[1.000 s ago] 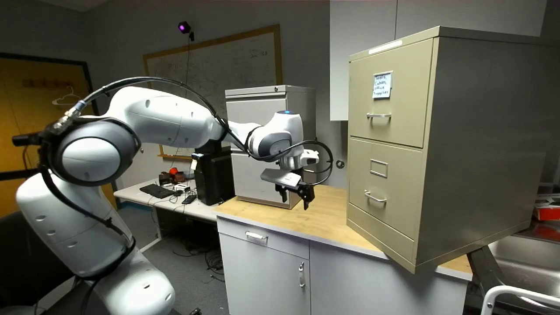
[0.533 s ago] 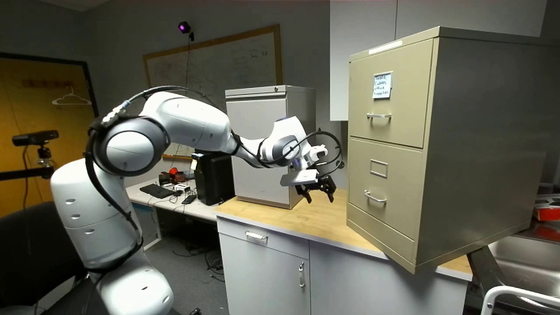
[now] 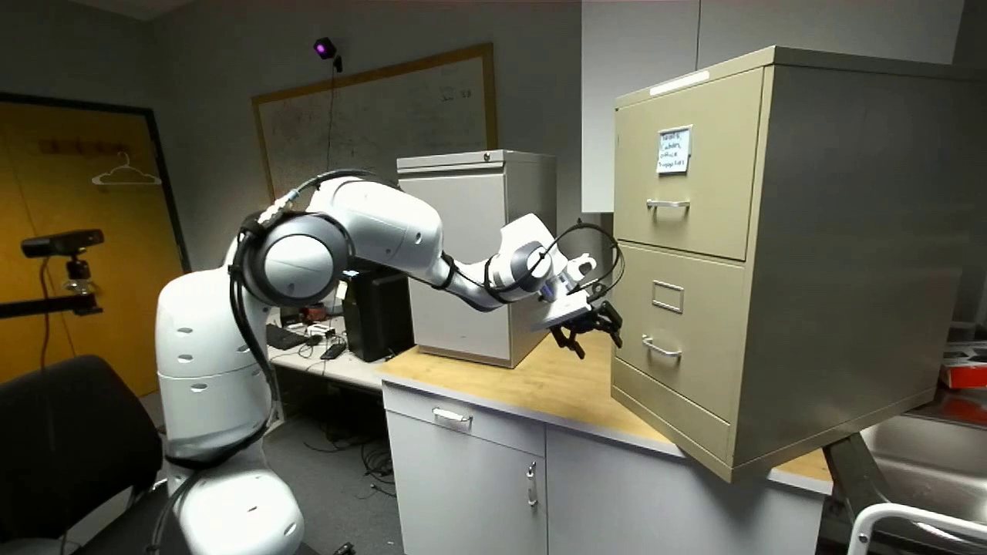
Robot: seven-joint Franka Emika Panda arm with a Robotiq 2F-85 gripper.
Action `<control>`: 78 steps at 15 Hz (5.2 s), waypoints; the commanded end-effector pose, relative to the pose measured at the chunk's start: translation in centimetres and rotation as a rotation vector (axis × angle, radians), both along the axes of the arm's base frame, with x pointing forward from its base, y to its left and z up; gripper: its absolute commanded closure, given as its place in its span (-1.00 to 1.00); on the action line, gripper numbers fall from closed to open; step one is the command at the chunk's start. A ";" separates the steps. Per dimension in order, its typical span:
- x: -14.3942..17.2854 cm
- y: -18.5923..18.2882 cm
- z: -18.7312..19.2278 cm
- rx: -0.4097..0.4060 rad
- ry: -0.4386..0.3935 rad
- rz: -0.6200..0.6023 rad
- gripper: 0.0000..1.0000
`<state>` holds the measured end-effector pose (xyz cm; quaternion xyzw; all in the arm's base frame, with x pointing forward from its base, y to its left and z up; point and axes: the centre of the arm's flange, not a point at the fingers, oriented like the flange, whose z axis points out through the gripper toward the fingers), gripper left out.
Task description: Open the bottom drawer of the file cabinet to the right
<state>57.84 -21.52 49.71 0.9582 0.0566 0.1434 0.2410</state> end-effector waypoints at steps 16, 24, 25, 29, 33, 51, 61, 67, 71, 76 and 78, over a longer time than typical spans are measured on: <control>5.4 -5.3 -0.3 -0.151 -0.062 0.078 -1.00; 7.3 -5.1 -1.4 -0.171 -0.028 0.143 -1.00; 7.5 -5.1 -1.6 -0.172 -0.023 0.148 -1.00; 8.6 -4.9 -2.6 -0.161 0.000 0.167 -1.00; 9.7 -4.7 -4.1 -0.127 0.035 0.169 -1.00; 10.7 -8.2 -2.8 -0.053 0.089 0.094 0.88; 10.3 -5.6 -2.4 0.030 0.135 0.138 0.91; 9.0 -3.1 -4.3 0.066 0.167 0.218 0.91; 8.5 -2.1 -4.5 0.066 0.162 0.235 0.91; 7.5 -0.9 -4.2 0.067 0.153 0.248 0.91; 6.8 -0.4 -4.2 0.068 0.151 0.253 0.91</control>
